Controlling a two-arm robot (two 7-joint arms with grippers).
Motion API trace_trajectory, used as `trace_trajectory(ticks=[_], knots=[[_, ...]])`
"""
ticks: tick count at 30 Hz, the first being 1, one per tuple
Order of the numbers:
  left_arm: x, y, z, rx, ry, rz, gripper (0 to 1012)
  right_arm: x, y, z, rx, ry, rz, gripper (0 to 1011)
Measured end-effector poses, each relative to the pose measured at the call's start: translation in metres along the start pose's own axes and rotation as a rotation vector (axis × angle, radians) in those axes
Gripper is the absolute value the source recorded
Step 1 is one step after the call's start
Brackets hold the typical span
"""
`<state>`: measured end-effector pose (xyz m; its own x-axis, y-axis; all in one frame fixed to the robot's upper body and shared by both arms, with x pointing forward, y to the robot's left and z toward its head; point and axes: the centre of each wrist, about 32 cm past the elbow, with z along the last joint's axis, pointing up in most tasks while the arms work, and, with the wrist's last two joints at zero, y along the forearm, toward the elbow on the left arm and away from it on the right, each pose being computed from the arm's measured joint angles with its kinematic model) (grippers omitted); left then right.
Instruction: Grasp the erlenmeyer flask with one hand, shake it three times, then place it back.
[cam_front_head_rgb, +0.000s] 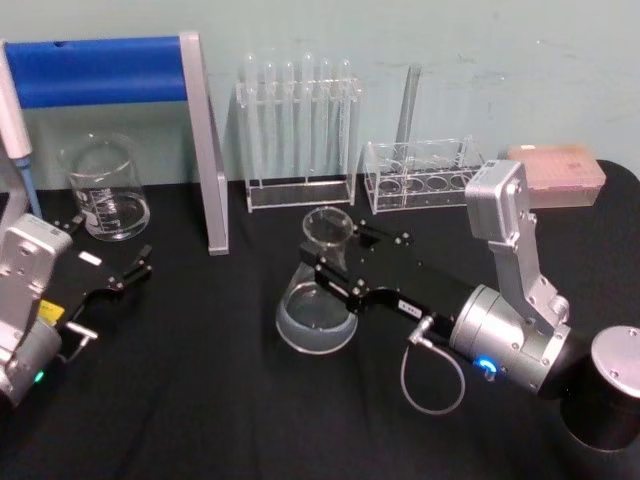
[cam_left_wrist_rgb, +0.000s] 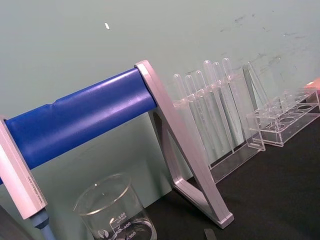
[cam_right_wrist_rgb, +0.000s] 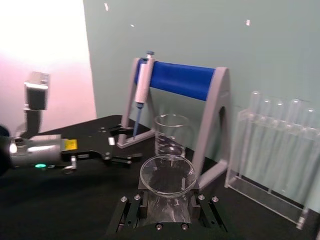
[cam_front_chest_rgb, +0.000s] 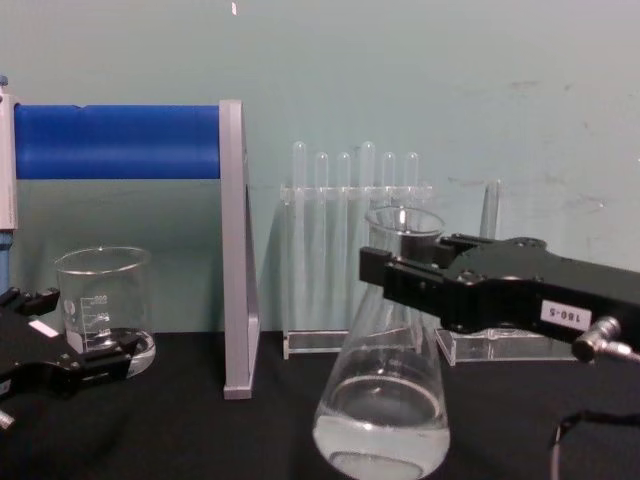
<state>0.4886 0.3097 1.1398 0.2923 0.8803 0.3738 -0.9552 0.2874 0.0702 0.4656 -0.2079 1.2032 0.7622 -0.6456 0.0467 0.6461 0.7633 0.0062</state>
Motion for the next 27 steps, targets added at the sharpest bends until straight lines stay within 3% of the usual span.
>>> trace_trajectory(ticks=[12, 19, 27], knots=[[0.0000, 0.0000, 0.0000, 0.000, 0.000, 0.000, 1001, -0.005, -0.001, 0.000, 0.007, 0.006, 0.031, 449], [0.0000, 0.0000, 0.0000, 0.000, 0.000, 0.000, 1001, 0.006, 0.001, -0.001, 0.010, 0.000, -0.033, 449], [0.0000, 0.0000, 0.0000, 0.000, 0.000, 0.000, 1001, 0.029, 0.001, -0.001, 0.011, -0.015, -0.157, 449]])
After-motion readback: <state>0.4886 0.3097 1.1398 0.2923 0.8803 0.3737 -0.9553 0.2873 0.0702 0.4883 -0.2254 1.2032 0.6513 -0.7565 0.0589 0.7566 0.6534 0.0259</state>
